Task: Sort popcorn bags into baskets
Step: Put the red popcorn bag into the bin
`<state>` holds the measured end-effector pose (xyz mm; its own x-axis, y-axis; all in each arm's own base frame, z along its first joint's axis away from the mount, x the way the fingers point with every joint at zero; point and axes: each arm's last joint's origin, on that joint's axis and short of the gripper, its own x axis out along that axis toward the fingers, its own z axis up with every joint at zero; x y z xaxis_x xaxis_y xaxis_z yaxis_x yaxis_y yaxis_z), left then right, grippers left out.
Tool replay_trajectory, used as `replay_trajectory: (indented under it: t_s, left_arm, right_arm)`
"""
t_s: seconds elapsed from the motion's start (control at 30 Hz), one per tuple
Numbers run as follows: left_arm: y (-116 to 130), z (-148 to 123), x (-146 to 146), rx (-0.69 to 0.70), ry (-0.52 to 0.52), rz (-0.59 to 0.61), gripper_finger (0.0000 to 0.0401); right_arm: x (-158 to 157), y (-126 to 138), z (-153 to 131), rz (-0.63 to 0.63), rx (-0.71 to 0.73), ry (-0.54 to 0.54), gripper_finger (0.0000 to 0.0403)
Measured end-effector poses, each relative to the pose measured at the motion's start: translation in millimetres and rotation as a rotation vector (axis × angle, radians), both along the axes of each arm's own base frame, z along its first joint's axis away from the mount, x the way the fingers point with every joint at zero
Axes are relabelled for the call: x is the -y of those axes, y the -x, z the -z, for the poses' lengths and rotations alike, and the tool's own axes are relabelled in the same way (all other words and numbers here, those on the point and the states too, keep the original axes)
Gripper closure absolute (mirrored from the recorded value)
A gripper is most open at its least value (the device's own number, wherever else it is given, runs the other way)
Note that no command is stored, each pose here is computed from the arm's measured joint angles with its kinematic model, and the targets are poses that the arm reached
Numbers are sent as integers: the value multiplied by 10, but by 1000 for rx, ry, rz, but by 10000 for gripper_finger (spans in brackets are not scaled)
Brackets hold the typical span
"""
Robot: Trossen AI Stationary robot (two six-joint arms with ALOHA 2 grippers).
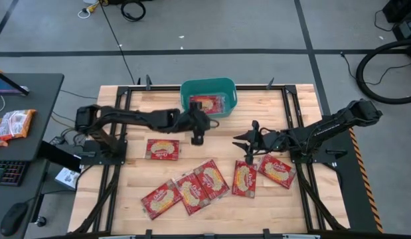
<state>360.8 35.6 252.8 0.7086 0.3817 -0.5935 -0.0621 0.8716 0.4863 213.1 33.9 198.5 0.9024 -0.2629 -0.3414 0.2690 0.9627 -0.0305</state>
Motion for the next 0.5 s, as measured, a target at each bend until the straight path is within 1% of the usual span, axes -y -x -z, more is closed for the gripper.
replay_trajectory:
  t_s: [0.07,0.2,0.27,0.33,0.4,0.5]
  left_arm:
    - [34,-21,162,-8,33,13,233]
    - [101,33,393,-70,107,13,233]
    - [143,71,455,-111,141,-7,233]
    - [193,112,478,-154,187,-52,236]
    - [250,153,502,-206,253,-85,241]
    - [345,212,553,-302,362,-123,249]
  right_arm:
    - [15,-6,-11,2,5,25,297]
    - [53,-25,-49,-4,25,92,297]
    - [81,-40,-82,-3,48,127,297]
    - [114,-55,-127,5,84,153,297]
    - [141,-67,-167,8,117,175,297]
    - [181,-86,-212,-34,153,204,297]
